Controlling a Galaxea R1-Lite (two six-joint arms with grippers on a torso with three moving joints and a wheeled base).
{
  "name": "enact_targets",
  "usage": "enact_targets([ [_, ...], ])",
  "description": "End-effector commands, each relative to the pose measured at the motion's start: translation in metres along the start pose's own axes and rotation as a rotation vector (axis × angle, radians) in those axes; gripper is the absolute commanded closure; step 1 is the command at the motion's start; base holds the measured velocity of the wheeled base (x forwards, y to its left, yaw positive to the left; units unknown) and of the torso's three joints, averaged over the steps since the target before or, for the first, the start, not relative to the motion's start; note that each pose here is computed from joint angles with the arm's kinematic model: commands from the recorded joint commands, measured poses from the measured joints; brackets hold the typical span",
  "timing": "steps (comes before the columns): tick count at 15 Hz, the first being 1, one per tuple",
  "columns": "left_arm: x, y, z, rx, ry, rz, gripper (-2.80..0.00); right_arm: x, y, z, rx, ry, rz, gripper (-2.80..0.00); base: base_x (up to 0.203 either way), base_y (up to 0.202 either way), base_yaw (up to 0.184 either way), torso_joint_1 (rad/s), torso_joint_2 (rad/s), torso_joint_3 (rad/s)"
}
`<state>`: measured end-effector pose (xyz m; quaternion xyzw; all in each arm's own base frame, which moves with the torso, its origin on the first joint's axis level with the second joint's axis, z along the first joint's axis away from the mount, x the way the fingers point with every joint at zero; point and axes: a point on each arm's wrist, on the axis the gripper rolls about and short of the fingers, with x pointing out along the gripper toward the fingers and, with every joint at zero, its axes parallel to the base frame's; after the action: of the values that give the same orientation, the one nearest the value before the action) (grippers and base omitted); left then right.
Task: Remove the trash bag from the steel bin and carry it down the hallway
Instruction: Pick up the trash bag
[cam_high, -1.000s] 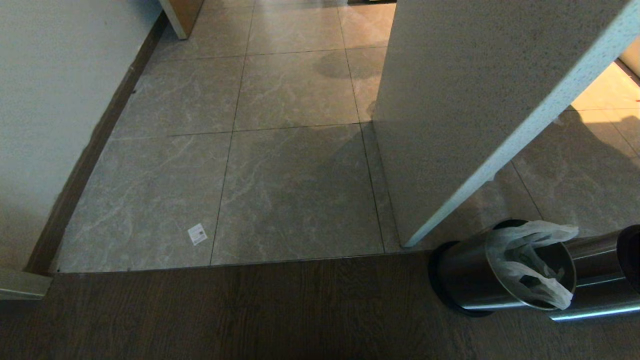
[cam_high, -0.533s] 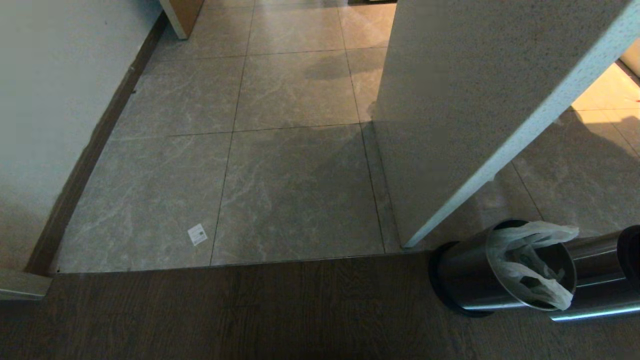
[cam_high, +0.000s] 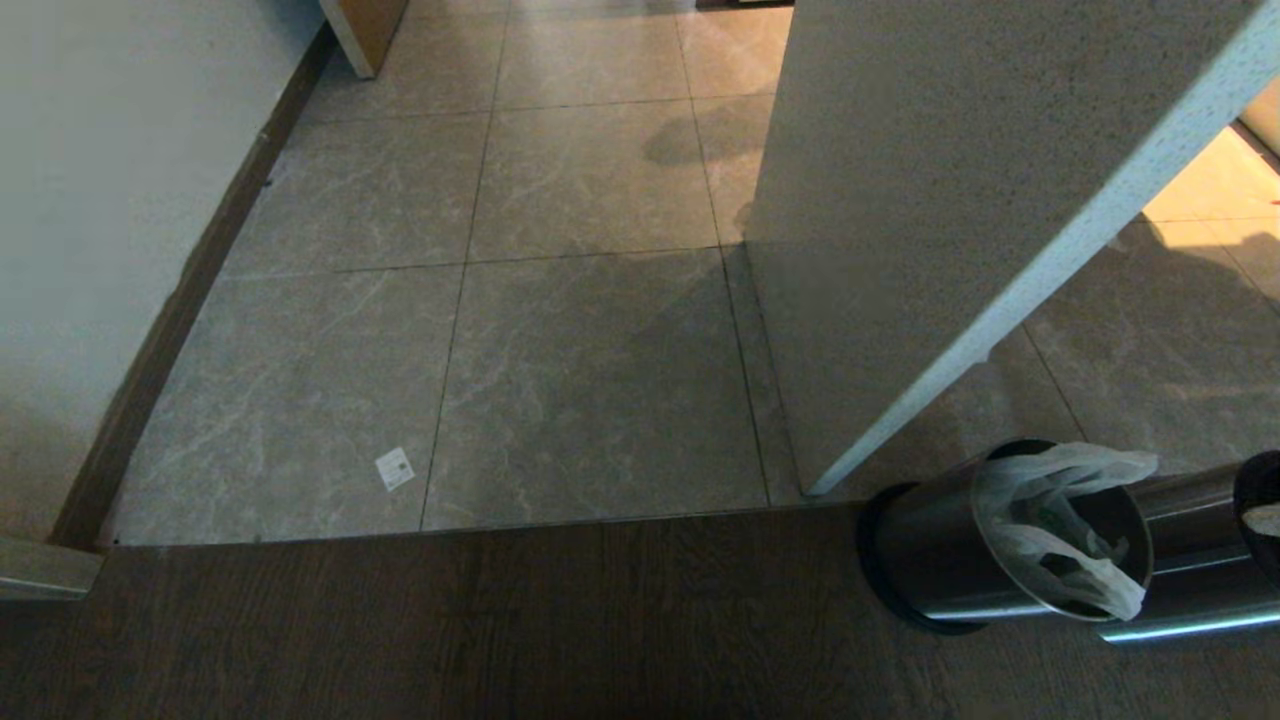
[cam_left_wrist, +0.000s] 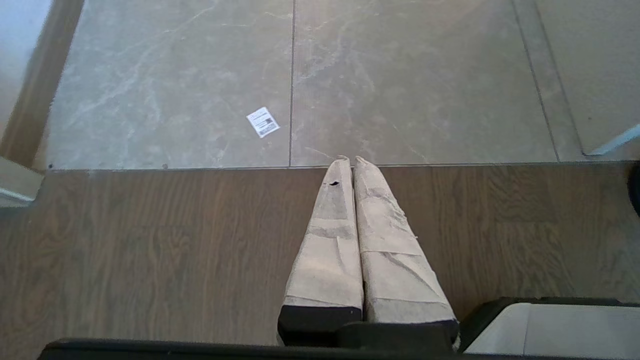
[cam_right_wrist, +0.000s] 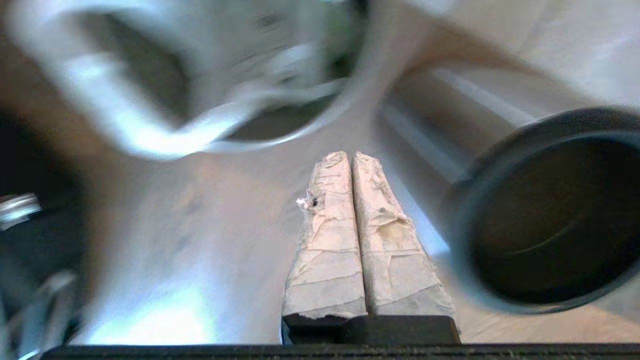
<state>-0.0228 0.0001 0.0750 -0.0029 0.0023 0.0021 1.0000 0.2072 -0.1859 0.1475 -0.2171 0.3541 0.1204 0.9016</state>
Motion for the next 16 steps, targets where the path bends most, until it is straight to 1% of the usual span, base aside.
enact_targets([
  [1, 0.0, 0.0, 0.0, 0.0, 0.0, 0.0, 0.0, -0.025, 0.042, 0.008, -0.025, -0.014, 0.021, 0.0, 0.0, 0.0, 0.0, 0.0, 0.0, 0.0],
  [2, 0.0, 0.0, 0.0, 0.0, 0.0, 0.0, 0.0, -0.027, 0.056, 0.007, -0.011, -0.011, 0.047, 0.0, 0.0, 0.0, 0.0, 0.0, 0.0, 0.0],
  [3, 0.0, 0.0, 0.0, 0.0, 0.0, 0.0, 0.0, -0.03, 0.069, 0.005, 0.019, -0.004, 0.075, 0.0, 0.0, 0.0, 0.0, 0.0, 0.0, 0.0],
  [4, 0.0, 0.0, 0.0, 0.0, 0.0, 0.0, 0.0, -0.034, 0.082, 0.002, 0.059, 0.014, 0.114, 0.0, 0.0, 0.0, 0.0, 0.0, 0.0, 0.0],
  [7, 0.0, 0.0, 0.0, 0.0, 0.0, 0.0, 0.0, -0.045, 0.115, -0.008, 0.175, 0.101, 0.27, 0.0, 0.0, 0.0, 0.0, 0.0, 0.0, 0.0],
  [8, 0.0, 0.0, 0.0, 0.0, 0.0, 0.0, 0.0, -0.045, 0.123, -0.011, 0.193, 0.115, 0.301, 0.0, 0.0, 0.0, 0.0, 0.0, 0.0, 0.0],
  [10, 0.0, 0.0, 0.0, 0.0, 0.0, 0.0, 0.0, -0.04, 0.129, -0.009, 0.18, 0.12, 0.343, 0.0, 0.0, 0.0, 0.0, 0.0, 0.0, 0.0],
  [13, 0.0, 0.0, 0.0, 0.0, 0.0, 0.0, 0.0, -0.031, 0.132, -0.015, 0.213, 0.144, 0.394, 0.0, 0.0, 0.0, 0.0, 0.0, 0.0, 0.0],
  [15, 0.0, 0.0, 0.0, 0.0, 0.0, 0.0, 0.0, -0.019, 0.124, -0.016, 0.194, 0.127, 0.367, 0.0, 0.0, 0.0, 0.0, 0.0, 0.0, 0.0],
  [16, 0.0, 0.0, 0.0, 0.0, 0.0, 0.0, 0.0, -0.013, 0.122, -0.017, 0.19, 0.126, 0.37, 0.0, 0.0, 0.0, 0.0, 0.0, 0.0, 0.0],
])
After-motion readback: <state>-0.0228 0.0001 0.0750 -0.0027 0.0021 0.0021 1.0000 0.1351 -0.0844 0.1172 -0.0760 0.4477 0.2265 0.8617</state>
